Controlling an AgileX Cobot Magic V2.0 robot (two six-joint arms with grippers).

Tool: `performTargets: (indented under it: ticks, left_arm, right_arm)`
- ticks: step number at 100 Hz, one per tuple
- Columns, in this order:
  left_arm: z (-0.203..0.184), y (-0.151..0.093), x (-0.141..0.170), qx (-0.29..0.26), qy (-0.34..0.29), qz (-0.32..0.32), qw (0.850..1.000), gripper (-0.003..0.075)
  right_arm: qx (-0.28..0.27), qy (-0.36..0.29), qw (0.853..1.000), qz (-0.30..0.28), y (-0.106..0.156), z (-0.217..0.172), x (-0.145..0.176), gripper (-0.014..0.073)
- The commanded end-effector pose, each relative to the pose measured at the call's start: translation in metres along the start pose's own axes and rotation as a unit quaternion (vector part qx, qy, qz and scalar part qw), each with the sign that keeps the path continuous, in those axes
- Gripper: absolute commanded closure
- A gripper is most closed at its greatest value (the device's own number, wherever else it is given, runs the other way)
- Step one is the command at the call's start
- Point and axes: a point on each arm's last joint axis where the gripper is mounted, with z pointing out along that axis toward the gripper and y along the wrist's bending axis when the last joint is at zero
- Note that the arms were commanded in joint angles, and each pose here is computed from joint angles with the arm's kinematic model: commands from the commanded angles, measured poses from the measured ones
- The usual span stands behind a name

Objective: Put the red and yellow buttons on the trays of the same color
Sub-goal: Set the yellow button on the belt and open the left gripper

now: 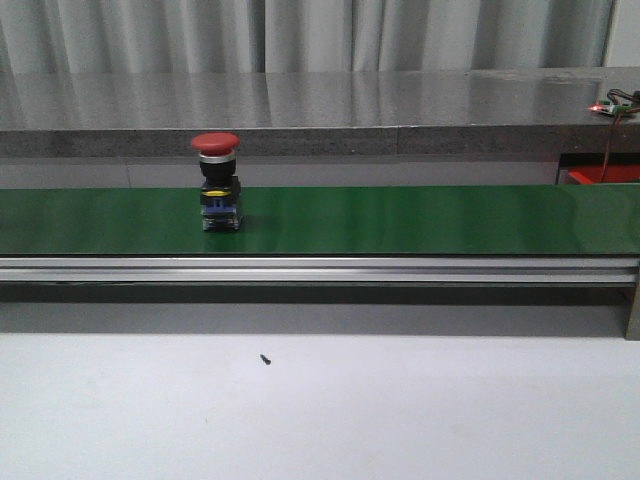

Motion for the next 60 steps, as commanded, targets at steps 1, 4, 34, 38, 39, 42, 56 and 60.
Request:
performTargets:
  ticks: [1, 4, 34, 38, 39, 42, 56, 60]
  left_arm:
    - [-0.023, -0.008, -0.007, 0.006, -0.042, 0.013, 0.999, 0.0451]
    - [-0.023, -0.008, -0.007, 0.006, -0.042, 0.016, 0.999, 0.0409]
    - [-0.044, -0.012, -0.006, 0.01, -0.064, 0.019, 0.998, 0.012]
    - [-0.051, -0.014, -0.005, 0.011, -0.073, 0.02, 0.997, 0.012]
    - [-0.053, -0.014, -0.005, 0.012, -0.074, 0.02, 0.997, 0.012]
    - [-0.058, -0.016, -0.004, 0.016, -0.08, 0.023, 0.996, 0.012]
    - [-0.088, -0.026, 0.0, 0.045, -0.114, 0.022, 0.992, 0.012]
    - [-0.096, -0.029, 0.002, 0.054, -0.123, 0.03, 0.991, 0.012]
  right_arm:
    - [0.003, -0.045, 0.999, 0.0, 0.001, -0.007, -0.012, 0.0661]
    - [0.003, -0.045, 0.999, 0.0, 0.001, -0.007, -0.012, 0.0661]
    - [0.003, -0.045, 0.999, 0.0, 0.001, -0.007, -0.012, 0.0661]
    - [0.003, -0.045, 0.999, 0.0, 0.001, -0.007, -0.012, 0.0661]
    - [0.003, -0.045, 0.999, 0.0, 0.001, -0.007, -0.012, 0.0661]
    - [0.003, -0.045, 0.999, 0.0, 0.001, -0.007, -0.012, 0.0661]
    - [0.003, -0.045, 0.999, 0.0, 0.001, -0.007, -0.012, 0.0661]
    - [0.003, -0.045, 0.999, 0.0, 0.001, -0.007, -0.012, 0.0661]
